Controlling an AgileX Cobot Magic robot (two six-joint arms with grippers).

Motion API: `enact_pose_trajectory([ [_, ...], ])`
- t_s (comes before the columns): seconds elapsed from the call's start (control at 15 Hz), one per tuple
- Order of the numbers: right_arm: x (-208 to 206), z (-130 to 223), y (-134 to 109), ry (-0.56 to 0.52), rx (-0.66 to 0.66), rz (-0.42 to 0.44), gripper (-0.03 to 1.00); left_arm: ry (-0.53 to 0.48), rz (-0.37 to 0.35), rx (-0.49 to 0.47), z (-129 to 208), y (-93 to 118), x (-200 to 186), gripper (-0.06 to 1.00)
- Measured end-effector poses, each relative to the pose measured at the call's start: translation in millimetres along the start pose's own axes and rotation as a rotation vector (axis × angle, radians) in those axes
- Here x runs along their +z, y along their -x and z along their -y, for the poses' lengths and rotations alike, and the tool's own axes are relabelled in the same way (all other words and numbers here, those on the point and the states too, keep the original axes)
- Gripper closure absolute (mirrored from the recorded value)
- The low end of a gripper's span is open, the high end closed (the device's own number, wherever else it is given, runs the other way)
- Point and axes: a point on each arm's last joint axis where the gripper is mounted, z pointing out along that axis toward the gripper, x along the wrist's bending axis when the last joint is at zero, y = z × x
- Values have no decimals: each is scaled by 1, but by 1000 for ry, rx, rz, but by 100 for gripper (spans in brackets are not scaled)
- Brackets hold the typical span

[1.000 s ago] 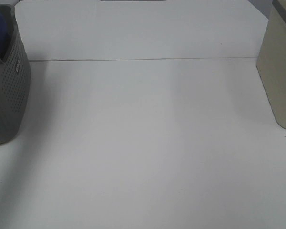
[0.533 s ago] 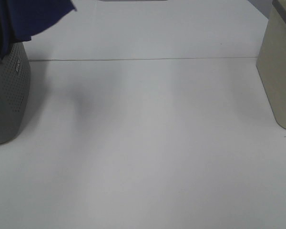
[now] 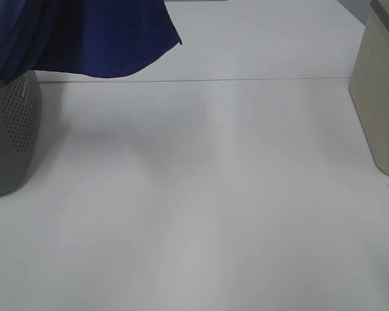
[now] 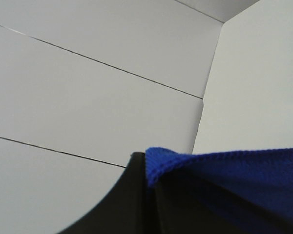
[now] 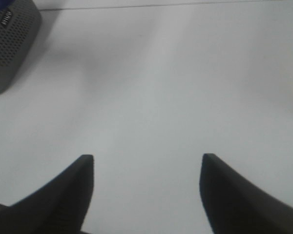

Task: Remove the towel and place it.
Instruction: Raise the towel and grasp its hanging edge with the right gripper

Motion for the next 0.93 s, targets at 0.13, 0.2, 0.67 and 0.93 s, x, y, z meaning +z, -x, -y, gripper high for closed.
enact_pose_trajectory([
  [0.13,22,-19,0,11,-74,-118,11,36,21,4,-12,7,1,94],
  [0.2,33,-26,0,2,-136,-188,8,50,29,6,-17,10,1,94],
  [0.67,102,-80,0,177,-271,-690,7,131,67,-9,-42,21,-4,94],
  [0.93,164,-123,-24,150,-423,-785,7,157,95,-78,-46,23,-5,94],
])
